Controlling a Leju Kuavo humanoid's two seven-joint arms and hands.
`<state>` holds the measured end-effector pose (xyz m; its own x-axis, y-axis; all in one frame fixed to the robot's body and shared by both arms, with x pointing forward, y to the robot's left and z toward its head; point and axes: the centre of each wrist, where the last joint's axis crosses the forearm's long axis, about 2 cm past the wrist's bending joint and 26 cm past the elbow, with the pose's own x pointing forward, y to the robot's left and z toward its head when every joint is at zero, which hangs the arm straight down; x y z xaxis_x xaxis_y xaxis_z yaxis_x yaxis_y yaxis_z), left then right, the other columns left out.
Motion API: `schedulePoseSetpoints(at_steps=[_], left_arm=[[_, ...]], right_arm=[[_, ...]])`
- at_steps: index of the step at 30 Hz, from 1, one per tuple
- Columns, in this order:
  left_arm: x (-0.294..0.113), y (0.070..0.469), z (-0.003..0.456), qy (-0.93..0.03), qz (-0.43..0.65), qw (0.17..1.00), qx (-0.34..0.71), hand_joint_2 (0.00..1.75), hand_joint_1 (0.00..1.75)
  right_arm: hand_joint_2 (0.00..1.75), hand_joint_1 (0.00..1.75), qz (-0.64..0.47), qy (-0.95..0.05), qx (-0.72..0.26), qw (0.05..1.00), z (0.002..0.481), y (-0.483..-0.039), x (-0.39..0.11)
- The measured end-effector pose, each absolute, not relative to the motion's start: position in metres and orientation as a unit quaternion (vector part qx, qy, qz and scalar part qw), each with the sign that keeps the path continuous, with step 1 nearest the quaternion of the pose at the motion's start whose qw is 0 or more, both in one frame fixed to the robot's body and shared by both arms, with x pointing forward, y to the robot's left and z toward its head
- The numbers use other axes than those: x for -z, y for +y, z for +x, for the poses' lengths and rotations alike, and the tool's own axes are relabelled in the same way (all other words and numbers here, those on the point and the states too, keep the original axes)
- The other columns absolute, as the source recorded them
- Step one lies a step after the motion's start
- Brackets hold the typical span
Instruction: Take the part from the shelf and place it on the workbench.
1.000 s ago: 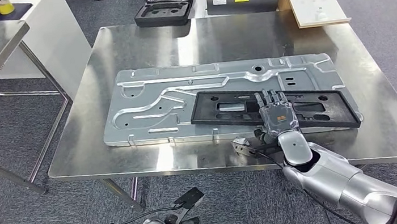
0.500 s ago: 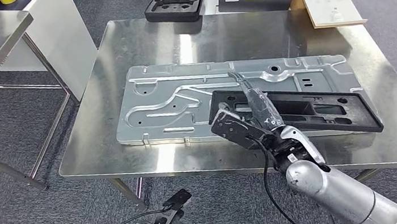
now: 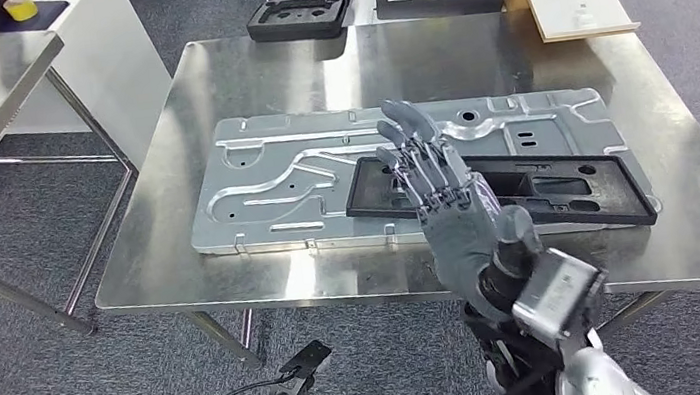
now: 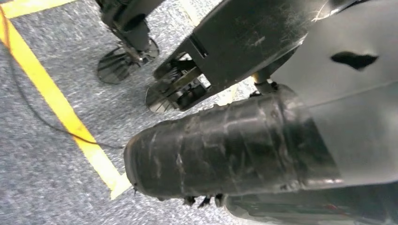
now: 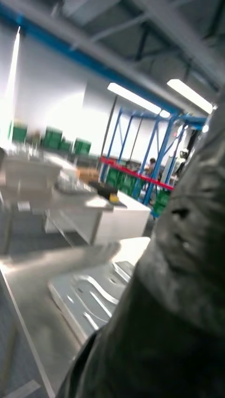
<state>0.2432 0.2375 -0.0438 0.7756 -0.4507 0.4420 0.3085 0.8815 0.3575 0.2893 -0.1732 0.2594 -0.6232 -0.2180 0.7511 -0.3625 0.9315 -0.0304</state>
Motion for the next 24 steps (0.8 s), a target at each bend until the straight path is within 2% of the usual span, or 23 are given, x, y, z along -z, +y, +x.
schedulePoseSetpoints(at_steps=[14,24], left_arm=[[0.042,0.24,0.246,-0.265,0.136,0.934,0.199,0.0,0.0],[0.044,0.243,0.243,-0.261,0.137,0.936,0.19,0.0,0.0]], right_arm=[[0.0,0.0,0.22,-0.895,-0.033,0.388,0.253,-0.162,-0.258],[0.0,0.0,0.119,-0.898,-0.032,0.423,0.251,-0.169,-0.237]])
